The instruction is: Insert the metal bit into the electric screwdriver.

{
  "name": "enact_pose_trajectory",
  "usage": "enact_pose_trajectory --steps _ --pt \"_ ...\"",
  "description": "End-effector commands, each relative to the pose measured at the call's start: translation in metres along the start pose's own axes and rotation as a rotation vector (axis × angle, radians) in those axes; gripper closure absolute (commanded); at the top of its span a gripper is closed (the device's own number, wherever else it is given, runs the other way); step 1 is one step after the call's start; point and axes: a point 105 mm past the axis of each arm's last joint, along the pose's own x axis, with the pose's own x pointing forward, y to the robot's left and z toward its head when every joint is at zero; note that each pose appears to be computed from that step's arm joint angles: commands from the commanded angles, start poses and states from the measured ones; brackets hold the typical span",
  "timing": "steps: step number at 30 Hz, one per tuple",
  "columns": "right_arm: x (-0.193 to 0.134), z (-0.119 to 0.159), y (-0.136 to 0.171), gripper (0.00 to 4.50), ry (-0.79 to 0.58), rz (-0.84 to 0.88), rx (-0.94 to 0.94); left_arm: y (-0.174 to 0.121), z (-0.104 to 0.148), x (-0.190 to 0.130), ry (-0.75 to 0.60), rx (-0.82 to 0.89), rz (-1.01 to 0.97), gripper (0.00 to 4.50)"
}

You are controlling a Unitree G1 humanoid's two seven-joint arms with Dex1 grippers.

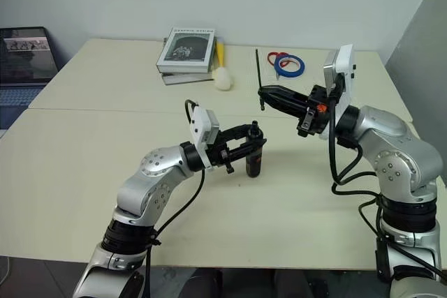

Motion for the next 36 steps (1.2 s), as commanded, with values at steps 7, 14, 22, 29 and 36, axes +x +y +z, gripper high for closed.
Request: enact_pose_trajectory --steps 7,14,22,29,36 --pt "0.006 0.002 0.003 4.5 -0.046 0.032 -0.022 0.004 0.002 -0.002 0.004 0.028 0.013 2.86" --pt "0.008 -0.002 0.008 4.5 -0.054 0.046 -0.016 0.005 0.001 -0.004 0.013 0.014 0.016 2.86" --pt "0.008 -0.014 0.007 4.5 -0.045 0.045 -0.004 0.011 0.005 -0.004 0.015 0.021 0.024 2.86" --pt "0.01 -0.02 0.004 4.5 -0.043 0.044 -0.007 0.011 0.005 -0.005 0.019 0.025 0.02 2.86" --pt "0.013 -0.017 0.002 4.5 -0.046 0.047 -0.01 0.01 0.005 -0.006 0.024 0.024 0.021 2.86"
